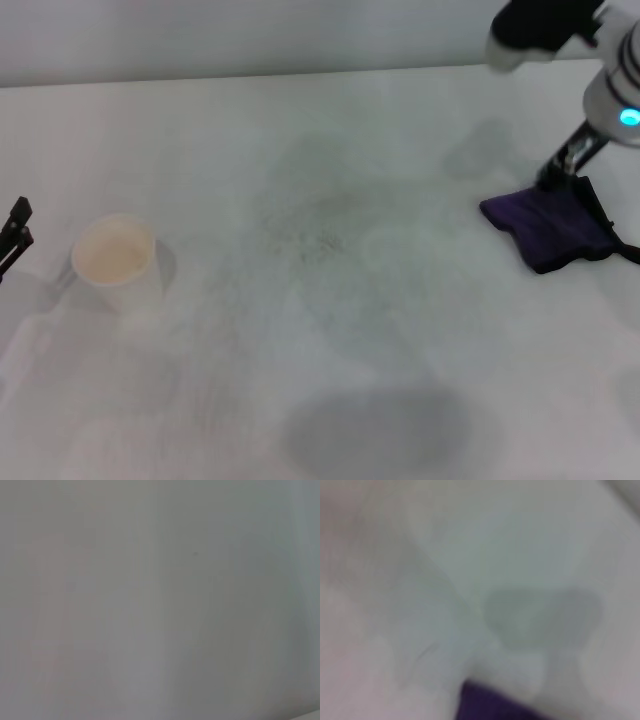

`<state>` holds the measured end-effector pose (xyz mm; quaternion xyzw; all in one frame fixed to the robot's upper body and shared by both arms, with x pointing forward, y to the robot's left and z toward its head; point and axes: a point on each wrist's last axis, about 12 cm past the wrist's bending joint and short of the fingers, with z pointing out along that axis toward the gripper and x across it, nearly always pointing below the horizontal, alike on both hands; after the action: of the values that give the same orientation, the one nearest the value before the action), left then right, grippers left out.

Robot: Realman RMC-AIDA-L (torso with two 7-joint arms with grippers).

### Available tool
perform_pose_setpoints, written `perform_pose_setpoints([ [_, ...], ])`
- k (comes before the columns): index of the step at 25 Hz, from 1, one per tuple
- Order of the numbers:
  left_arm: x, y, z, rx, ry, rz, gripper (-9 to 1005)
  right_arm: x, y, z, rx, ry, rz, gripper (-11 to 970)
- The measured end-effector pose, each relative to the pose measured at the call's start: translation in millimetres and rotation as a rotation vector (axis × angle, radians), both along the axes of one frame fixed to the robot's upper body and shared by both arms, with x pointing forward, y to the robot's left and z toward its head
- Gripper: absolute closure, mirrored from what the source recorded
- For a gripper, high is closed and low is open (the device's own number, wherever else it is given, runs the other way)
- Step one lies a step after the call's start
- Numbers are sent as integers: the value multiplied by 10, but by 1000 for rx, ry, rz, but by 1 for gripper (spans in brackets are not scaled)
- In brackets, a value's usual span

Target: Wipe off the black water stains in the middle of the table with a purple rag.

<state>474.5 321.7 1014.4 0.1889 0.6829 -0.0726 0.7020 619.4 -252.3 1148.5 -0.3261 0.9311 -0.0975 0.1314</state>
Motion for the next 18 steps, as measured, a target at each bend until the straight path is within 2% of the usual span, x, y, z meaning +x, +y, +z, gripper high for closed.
perform_pose_setpoints([
  [6,5,7,9,-5,-6,6,112,122,-292,172,118,-193,-85,566],
  [12,33,13,38,-13,-20,11,112,132,-632,144,292,-375,-175,568],
  [18,55,7,42,-12,-20,10,112,10,-1014,16,496,-588,-258,575],
])
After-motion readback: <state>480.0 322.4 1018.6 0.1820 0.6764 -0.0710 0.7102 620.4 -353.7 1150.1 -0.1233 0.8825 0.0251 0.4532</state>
